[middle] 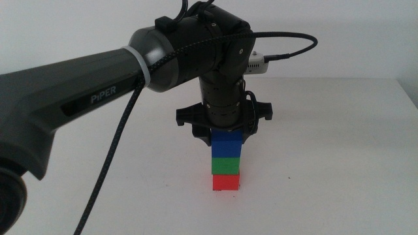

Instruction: Stack red cubes first, then green, then blue cubes in a specific spot.

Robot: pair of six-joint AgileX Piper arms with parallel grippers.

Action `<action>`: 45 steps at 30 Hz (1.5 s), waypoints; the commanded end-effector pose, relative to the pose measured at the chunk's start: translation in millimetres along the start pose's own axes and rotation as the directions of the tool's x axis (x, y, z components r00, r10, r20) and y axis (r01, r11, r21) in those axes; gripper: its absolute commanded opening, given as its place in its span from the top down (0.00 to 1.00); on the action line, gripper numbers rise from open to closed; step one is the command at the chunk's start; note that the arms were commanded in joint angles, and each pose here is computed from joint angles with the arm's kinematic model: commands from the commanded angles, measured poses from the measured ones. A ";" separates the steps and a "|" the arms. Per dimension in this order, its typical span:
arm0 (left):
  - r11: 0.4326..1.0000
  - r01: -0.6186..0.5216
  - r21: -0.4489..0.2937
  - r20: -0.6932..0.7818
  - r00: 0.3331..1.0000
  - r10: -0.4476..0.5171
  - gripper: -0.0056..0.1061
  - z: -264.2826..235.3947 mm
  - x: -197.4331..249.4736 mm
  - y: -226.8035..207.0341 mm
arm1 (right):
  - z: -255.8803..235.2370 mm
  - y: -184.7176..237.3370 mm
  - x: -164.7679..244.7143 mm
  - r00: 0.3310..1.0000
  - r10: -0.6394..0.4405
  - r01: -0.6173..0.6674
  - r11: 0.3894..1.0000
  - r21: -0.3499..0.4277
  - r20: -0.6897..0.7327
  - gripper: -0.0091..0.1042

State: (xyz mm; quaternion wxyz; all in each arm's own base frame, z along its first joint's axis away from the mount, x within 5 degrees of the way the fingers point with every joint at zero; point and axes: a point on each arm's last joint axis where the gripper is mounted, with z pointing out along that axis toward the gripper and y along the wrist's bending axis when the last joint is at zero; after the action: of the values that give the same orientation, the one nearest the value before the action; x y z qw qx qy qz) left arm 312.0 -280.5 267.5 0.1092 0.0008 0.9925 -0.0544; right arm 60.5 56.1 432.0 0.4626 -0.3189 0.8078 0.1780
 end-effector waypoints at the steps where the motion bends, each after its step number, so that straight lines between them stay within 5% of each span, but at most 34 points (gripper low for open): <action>1: 1.000 -0.004 0.009 0.018 1.000 0.004 0.97 -3.1 -0.6 -0.8 | -0.1 -1.0 0.1 1.000 -0.008 0.008 1.000 0.010 0.012 0.15; 10: 1.000 -0.002 0.007 -0.009 1.000 0.002 0.94 4.6 0.4 -2.5 | -0.1 -1.0 0.1 1.000 -0.008 0.008 1.000 0.010 0.012 0.15; 12: 1.000 -0.022 -0.002 -0.003 1.000 0.022 0.76 4.6 -0.1 -1.7 | -0.1 -1.0 0.1 1.000 -0.008 0.008 1.000 0.010 0.012 0.15; 18: 1.000 -0.031 -0.005 0.000 1.000 0.031 0.63 4.6 -0.3 -1.4 | -0.1 -1.0 0.1 1.000 -0.008 0.008 1.000 0.010 0.012 0.15; 21: 0.999 -0.035 -0.002 0.004 0.999 0.035 0.38 4.6 -0.7 -1.8 | -0.1 -1.0 0.1 1.000 -0.008 0.008 1.000 0.010 0.012 0.15; 27: 0.999 -0.051 -0.004 0.006 0.999 0.052 0.23 4.6 -0.9 -1.5 | -0.1 -1.0 0.1 1.000 -0.008 0.008 1.000 0.010 0.012 0.15; 45: 0.996 -0.076 0.040 0.055 0.996 0.074 0.16 -30.4 0.7 2.6 | -0.1 -1.0 0.1 1.000 -0.008 0.008 1.000 0.010 0.012 0.15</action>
State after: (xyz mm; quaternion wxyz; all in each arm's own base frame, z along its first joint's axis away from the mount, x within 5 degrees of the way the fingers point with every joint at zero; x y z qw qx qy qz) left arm 307.3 -276.2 284.3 0.1234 0.0354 0.9899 -0.0609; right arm 60.5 56.1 432.0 0.4626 -0.3189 0.8078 0.1780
